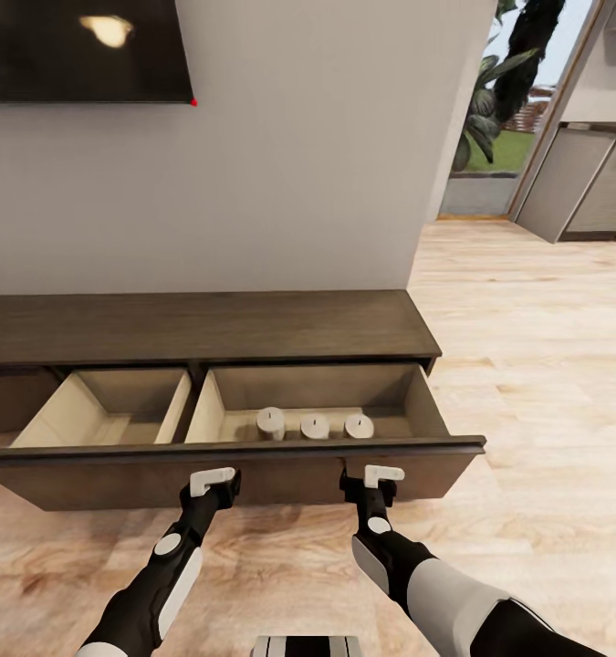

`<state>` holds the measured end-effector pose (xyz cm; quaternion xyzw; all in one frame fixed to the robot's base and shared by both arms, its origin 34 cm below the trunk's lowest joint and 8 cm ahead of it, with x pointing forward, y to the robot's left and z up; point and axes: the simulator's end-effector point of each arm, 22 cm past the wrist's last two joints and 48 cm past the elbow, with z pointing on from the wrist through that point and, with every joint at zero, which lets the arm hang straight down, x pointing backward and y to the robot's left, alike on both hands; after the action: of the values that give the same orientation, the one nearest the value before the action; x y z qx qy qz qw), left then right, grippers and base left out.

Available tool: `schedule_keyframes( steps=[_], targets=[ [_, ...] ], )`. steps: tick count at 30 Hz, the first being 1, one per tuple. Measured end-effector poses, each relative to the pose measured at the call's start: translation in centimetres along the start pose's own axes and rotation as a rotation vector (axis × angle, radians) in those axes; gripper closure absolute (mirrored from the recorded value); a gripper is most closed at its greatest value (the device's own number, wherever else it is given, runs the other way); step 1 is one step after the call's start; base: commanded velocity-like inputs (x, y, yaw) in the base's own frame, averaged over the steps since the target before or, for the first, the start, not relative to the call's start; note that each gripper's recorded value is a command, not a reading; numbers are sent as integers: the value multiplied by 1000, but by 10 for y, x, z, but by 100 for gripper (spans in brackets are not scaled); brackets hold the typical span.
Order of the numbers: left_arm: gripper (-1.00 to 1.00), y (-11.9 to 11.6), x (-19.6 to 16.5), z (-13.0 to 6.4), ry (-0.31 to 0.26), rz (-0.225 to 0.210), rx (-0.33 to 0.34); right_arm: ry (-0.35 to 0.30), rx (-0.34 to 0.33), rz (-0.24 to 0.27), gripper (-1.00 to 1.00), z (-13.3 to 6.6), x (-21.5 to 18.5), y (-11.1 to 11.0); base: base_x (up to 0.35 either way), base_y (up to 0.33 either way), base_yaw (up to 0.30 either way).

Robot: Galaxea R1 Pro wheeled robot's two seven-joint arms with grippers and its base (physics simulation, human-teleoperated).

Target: Place each of the two pumpkins and all three candles from the living room inside a cabinet in the living room (use any cabinet), then make sure every cabinet is closed, and position the cauldron so it is next to a table in the living room.

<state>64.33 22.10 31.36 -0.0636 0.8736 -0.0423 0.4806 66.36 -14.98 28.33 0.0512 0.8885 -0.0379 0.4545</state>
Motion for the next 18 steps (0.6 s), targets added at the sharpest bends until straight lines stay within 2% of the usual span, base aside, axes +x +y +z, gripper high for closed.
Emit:
schedule_keyframes(
  steps=[6, 18],
  targets=[
    [-100, 0, 0, 0, 0, 0, 1, 0, -1, -1, -100, 0, 0, 0, 84, 0, 0],
    [-100, 0, 0, 0, -1, 0, 1, 0, -2, -2, -100, 0, 0, 1, 161, 0, 0]
  ],
)
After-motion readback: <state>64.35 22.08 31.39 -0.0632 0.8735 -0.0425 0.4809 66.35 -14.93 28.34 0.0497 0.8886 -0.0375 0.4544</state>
